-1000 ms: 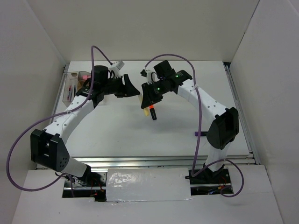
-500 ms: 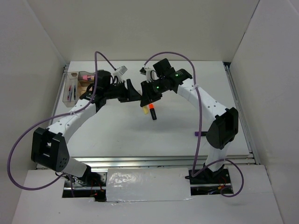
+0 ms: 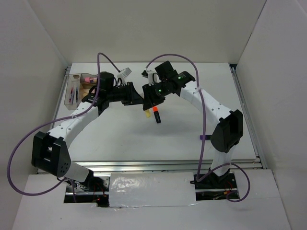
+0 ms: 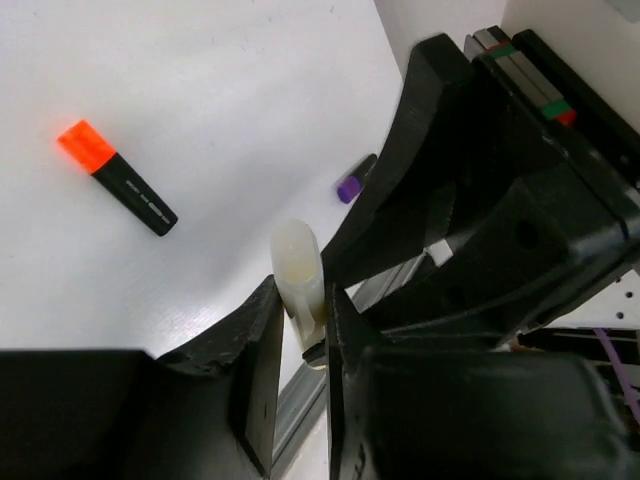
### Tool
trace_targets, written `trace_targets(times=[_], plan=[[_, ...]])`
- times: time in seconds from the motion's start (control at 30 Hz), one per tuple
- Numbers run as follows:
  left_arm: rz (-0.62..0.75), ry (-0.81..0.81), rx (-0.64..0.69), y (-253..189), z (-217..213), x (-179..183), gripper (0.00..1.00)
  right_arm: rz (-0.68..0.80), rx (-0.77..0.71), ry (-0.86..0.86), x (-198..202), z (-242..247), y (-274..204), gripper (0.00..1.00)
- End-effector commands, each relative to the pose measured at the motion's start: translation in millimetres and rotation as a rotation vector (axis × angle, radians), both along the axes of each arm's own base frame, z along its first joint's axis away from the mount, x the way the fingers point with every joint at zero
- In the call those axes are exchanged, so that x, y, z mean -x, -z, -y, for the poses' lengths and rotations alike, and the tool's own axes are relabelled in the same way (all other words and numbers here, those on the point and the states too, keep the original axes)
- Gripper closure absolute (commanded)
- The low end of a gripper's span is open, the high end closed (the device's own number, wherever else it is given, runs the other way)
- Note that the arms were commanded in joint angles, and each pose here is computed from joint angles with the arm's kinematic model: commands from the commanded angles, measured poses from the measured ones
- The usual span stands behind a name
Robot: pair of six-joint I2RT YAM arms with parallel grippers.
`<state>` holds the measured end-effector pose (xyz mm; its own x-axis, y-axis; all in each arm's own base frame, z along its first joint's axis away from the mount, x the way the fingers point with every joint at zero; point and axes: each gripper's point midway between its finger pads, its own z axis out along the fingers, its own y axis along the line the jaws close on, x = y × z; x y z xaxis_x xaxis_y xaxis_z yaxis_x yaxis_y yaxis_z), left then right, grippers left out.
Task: Sort the stationery into containers
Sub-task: Place the pen in the storage box.
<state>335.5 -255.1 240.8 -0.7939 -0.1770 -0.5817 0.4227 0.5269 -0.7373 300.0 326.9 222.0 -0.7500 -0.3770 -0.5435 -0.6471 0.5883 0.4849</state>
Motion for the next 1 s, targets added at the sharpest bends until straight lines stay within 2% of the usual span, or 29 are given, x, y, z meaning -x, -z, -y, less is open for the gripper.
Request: trace_targets(times=[0.0, 0.03, 0.13, 0.27, 0.3, 0.33, 0.37, 0.4, 0.5, 0.57, 0.7, 0.8, 0.97], plan=[[0.153, -0.018, -0.139, -6, -20, -8, 0.95, 0.077, -0.100, -0.031, 5, -4, -42, 0.58], [0.177, -0.036, -0.167, -10, -27, -13, 0.97, 0.084, -0.105, -0.020, 0, 4, -43, 0.33], [0.192, -0.058, -0.256, -4, -59, -21, 1.00, 0.108, -0.121, 0.009, -6, 28, -57, 0.00], [0.269, -0.108, -0.354, -9, -108, -41, 1.00, 0.088, -0.192, 0.023, -6, 63, -69, 0.00], [0.323, -0.103, -0.433, -6, -128, -52, 1.00, 0.064, -0.191, 0.035, -6, 71, -63, 0.00], [0.370, -0.124, -0.474, -21, -139, -64, 1.00, 0.060, -0.193, 0.047, -8, 78, -61, 0.00], [0.427, -0.084, -0.587, -12, -155, -75, 1.00, 0.065, -0.200, 0.078, -13, 91, -63, 0.00], [0.494, -0.093, -0.639, -29, -171, -87, 1.00, 0.050, -0.199, 0.091, -12, 97, -55, 0.00], [0.635, -0.039, -0.847, -34, -202, -114, 1.00, 0.042, -0.209, 0.128, -15, 111, -50, 0.00], [0.701, -0.017, -1.002, -32, -221, -129, 1.00, 0.039, -0.213, 0.146, -17, 116, -48, 0.00], [0.816, -0.069, -1.223, -29, -263, -157, 1.00, 0.033, -0.223, 0.156, -19, 118, -46, 0.00], [0.847, -0.037, -1.289, -15, -281, -171, 1.00, 0.022, -0.223, 0.154, -18, 118, -43, 0.00], [0.783, -0.016, -1.299, 17, -306, -199, 0.95, 0.016, -0.215, 0.162, -18, 120, -37, 0.00]])
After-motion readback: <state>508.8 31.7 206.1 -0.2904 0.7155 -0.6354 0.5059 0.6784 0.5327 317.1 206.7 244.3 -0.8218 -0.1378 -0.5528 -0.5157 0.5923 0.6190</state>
